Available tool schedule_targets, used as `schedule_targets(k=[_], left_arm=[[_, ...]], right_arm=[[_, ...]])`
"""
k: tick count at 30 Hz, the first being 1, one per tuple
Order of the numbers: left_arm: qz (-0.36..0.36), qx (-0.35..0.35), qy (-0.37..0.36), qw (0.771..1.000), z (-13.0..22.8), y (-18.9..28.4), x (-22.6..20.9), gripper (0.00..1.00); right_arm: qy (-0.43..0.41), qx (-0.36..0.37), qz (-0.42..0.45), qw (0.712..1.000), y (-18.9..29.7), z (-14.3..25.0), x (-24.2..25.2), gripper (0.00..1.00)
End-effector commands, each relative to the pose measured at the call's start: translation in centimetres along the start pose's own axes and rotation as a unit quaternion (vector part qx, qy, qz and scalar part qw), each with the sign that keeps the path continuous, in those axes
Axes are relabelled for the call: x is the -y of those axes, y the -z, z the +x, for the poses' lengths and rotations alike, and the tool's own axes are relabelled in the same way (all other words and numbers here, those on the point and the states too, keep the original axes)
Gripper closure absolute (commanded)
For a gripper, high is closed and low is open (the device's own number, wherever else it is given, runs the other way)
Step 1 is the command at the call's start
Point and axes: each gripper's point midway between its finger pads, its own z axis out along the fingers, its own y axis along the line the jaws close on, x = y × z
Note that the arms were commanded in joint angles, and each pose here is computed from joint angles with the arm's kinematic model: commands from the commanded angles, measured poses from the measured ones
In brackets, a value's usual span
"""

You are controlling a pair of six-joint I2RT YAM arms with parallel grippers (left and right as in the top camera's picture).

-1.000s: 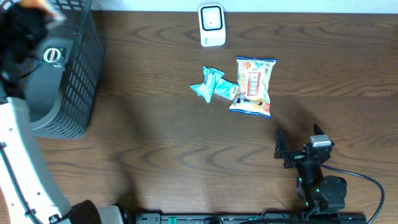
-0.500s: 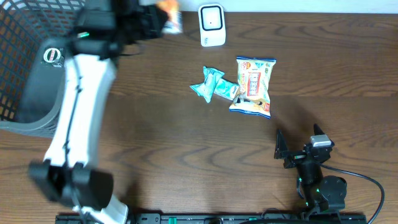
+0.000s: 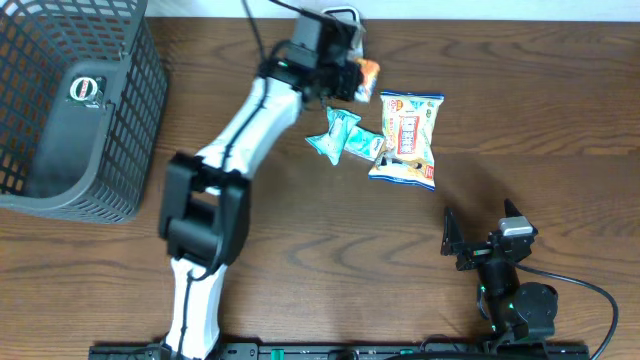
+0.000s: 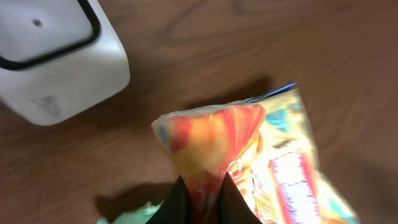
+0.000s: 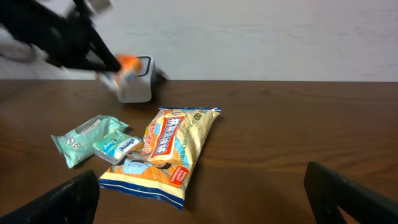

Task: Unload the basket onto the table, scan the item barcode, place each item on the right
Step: 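Lift the orange packet out and hold it under the scanner, then release the orange packet onto the pile beside the scanner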

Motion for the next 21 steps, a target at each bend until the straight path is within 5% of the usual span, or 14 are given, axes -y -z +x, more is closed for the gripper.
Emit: schedule_targets(k=[1, 14, 21], left_arm=[[-0.065, -0.007, -0.023, 0.998, 1.2, -2.3, -1.6, 0.92], [-0.106, -0.074, 0.032, 0.991, 6.6, -5.7, -2.2, 0.91], [-0.017, -0.126, 0.059, 0.990, 8.7, -5.3, 1.4, 0.91]], right_arm=[[0.006, -0.001, 0.005, 1.000, 0.0, 0.1, 0.2, 0.01], [0.006, -0.001, 0.005, 1.000, 0.0, 0.1, 0.2, 0.01], [0.006, -0.001, 0.005, 1.000, 0.0, 0.1, 0.2, 0.01]])
